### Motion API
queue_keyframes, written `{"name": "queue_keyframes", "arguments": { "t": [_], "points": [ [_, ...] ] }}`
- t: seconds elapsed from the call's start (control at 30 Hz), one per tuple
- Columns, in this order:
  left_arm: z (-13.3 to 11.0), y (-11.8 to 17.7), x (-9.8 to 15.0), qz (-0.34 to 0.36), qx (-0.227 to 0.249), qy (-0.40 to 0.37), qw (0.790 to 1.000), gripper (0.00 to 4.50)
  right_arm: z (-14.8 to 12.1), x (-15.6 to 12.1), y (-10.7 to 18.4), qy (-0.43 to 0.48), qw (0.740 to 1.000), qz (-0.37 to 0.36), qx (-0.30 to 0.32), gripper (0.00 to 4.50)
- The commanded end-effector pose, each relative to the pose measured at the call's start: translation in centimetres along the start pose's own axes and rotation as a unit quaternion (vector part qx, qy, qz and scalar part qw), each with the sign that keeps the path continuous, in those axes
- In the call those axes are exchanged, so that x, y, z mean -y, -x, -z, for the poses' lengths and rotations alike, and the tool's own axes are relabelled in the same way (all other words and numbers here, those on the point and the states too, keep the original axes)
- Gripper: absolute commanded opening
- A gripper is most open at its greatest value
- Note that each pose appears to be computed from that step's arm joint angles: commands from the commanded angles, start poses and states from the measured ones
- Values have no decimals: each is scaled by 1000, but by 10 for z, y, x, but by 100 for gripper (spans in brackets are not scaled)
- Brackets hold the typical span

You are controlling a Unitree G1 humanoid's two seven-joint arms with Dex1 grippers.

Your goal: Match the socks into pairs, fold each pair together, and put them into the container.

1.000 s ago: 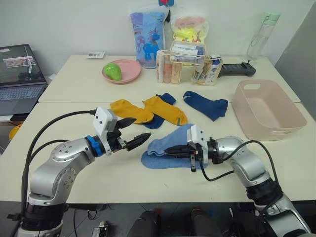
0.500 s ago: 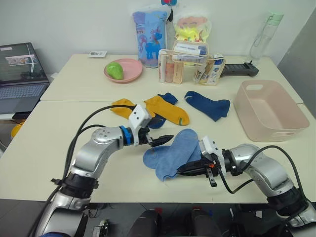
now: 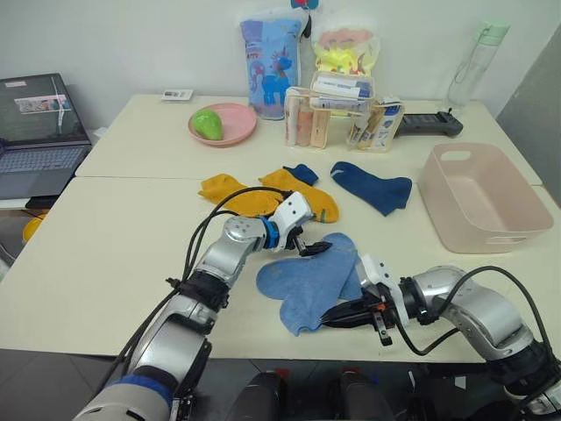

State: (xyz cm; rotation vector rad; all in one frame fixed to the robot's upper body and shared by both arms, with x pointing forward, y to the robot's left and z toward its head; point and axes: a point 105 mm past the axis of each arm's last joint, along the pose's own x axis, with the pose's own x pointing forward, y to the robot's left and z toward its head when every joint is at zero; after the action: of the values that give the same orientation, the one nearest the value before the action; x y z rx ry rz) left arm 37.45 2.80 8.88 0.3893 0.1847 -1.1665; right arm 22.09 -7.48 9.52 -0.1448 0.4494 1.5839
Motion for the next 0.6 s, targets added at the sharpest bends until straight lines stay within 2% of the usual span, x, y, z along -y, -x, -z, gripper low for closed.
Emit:
{"name": "queue_keyframes", "arguments": {
  "t": [0.03, 0.1, 0.17, 0.37, 0.5, 0.6],
  "points": [
    [-3, -3, 2, 16, 1, -23, 1000, 320, -7, -4, -1, 28, 1000, -1, 0, 0],
    [-2, -3, 2, 18, 3, -18, 1000, 261, -6, -4, -1, 29, 1000, 1, -4, 0],
    [1, -3, 3, 24, -2, -15, 1000, 181, -7, -4, -1, 29, 1000, 2, -2, 0],
    [2, -1, 2, 21, 2, 3, 1000, 4, -7, -3, 0, 31, 1000, 6, -4, 0],
    [0, 3, -1, 8, 15, 13, 1000, 4, -10, -1, 2, 35, 999, 13, -2, 0],
    [2, 15, -11, -30, 20, 33, 999, 4, -17, 6, 7, 46, 998, 37, 10, 0]
  ]
}}
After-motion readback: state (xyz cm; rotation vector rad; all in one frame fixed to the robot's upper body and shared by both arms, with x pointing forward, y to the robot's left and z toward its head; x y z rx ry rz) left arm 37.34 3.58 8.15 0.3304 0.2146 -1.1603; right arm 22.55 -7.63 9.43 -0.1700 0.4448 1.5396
